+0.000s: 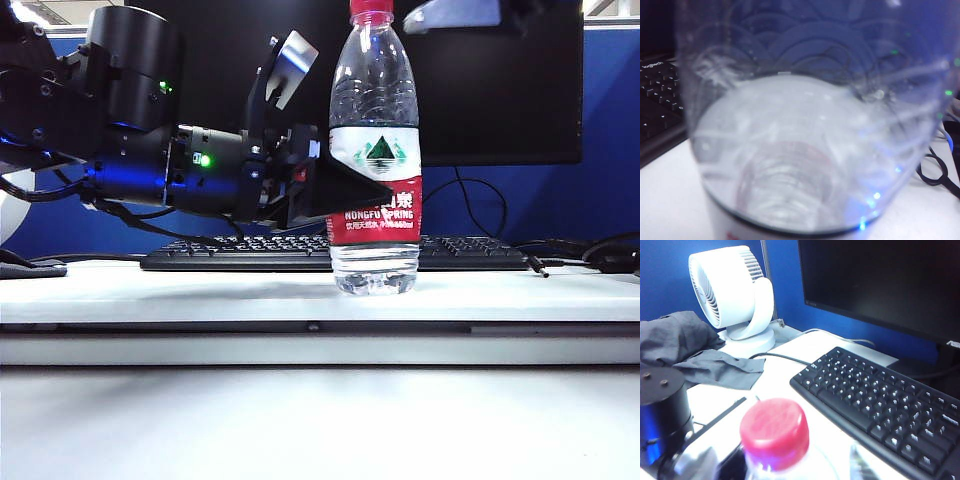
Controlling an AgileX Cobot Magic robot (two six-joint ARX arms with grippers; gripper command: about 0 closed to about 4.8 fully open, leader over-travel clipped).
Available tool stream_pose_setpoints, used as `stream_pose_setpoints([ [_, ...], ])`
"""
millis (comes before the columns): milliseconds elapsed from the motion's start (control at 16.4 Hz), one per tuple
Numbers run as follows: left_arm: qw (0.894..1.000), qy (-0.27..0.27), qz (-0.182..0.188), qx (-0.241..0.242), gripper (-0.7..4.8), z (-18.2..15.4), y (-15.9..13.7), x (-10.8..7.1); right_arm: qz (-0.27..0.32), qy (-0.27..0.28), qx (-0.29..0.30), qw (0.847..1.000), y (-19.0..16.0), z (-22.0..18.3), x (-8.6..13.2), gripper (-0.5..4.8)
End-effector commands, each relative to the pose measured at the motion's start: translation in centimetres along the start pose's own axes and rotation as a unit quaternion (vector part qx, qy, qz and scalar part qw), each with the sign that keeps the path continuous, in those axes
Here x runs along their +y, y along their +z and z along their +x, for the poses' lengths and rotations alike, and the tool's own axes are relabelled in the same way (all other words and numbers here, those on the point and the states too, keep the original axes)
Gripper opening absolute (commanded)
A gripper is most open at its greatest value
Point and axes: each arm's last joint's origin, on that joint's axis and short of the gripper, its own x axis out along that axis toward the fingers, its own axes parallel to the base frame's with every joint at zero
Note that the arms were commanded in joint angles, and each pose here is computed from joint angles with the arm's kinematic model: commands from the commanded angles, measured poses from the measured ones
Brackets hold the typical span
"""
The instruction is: Unscrew the cap from the plastic bottle on the table.
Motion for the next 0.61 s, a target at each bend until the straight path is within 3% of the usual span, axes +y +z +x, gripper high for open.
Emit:
stream_pose_setpoints([
  [61,0.999,0.009,-0.015,0.033,-0.05,0.0,-1.0,0.0,-0.01,-0.007,-0.028,1.0,0.7,0.6,0.4,3.04],
  [365,0.999,0.01,-0.015,0.033,-0.05,0.0,-1.0,0.0,-0.008,-0.03,-0.033,0.999,0.5,1.5,1.1,3.01],
  [487,0.999,0.01,-0.015,0.033,-0.04,0.0,-0.9,0.0,-0.008,-0.055,-0.034,0.998,0.3,2.0,2.0,2.64],
  [609,0.999,0.01,-0.015,0.033,-0.05,0.0,-0.9,0.0,-0.007,-0.08,-0.036,0.996,0.2,2.1,2.8,2.64],
])
